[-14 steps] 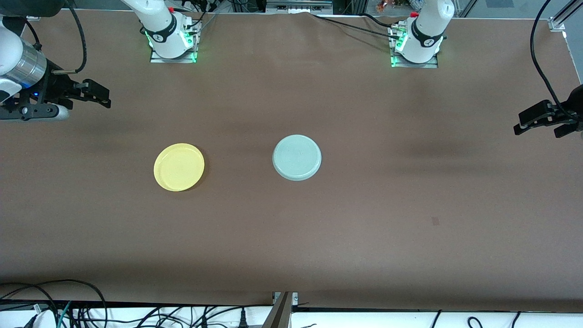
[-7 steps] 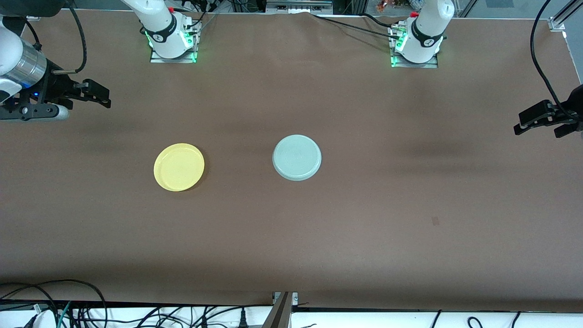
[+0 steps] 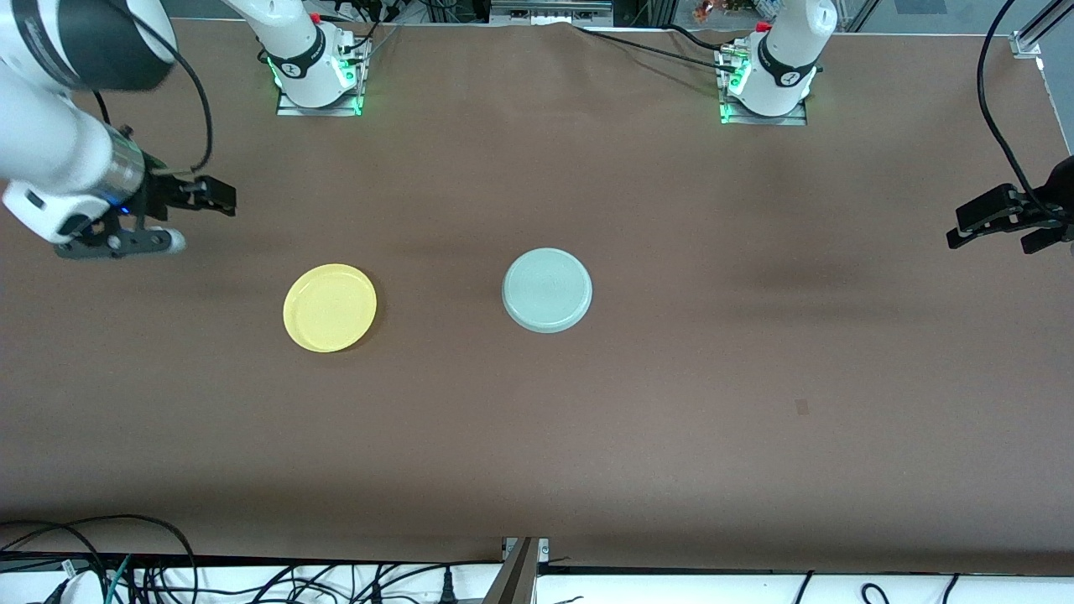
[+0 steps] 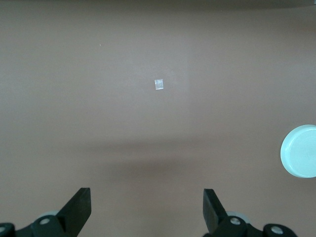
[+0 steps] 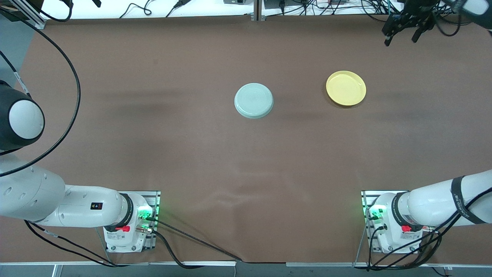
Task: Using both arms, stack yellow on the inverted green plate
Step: 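Move the right gripper to the rim of the yellow plate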
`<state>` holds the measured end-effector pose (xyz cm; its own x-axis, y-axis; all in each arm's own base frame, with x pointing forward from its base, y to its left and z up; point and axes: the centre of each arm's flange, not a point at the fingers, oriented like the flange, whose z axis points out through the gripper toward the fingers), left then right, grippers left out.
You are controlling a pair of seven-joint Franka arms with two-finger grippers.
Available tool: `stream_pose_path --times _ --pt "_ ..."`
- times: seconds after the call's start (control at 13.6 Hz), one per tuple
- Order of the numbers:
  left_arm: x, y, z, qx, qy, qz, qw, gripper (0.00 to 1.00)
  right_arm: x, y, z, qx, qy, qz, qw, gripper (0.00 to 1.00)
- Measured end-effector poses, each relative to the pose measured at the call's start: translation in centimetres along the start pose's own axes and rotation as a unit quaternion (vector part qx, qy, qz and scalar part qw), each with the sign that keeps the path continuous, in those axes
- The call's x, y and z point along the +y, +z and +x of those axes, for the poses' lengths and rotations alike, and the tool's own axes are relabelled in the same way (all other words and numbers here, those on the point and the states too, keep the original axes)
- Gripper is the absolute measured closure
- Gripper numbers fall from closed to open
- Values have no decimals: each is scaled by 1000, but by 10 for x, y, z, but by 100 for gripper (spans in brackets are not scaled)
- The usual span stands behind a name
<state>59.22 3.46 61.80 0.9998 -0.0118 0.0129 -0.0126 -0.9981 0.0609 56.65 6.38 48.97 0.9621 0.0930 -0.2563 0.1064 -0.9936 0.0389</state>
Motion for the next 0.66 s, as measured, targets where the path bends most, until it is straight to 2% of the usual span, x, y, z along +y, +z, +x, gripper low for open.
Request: stream_pose_path --times 0.07,0.37,0.66 --pt "0 0 0 0 0 0 1000 0 -1 24 18 -4 -1 1 1000 0" --pt "0 0 0 0 0 0 1000 0 0 119 76 16 0 5 1000 0" --pt "0 0 0 0 0 0 1000 0 19 219 93 56 15 8 998 0"
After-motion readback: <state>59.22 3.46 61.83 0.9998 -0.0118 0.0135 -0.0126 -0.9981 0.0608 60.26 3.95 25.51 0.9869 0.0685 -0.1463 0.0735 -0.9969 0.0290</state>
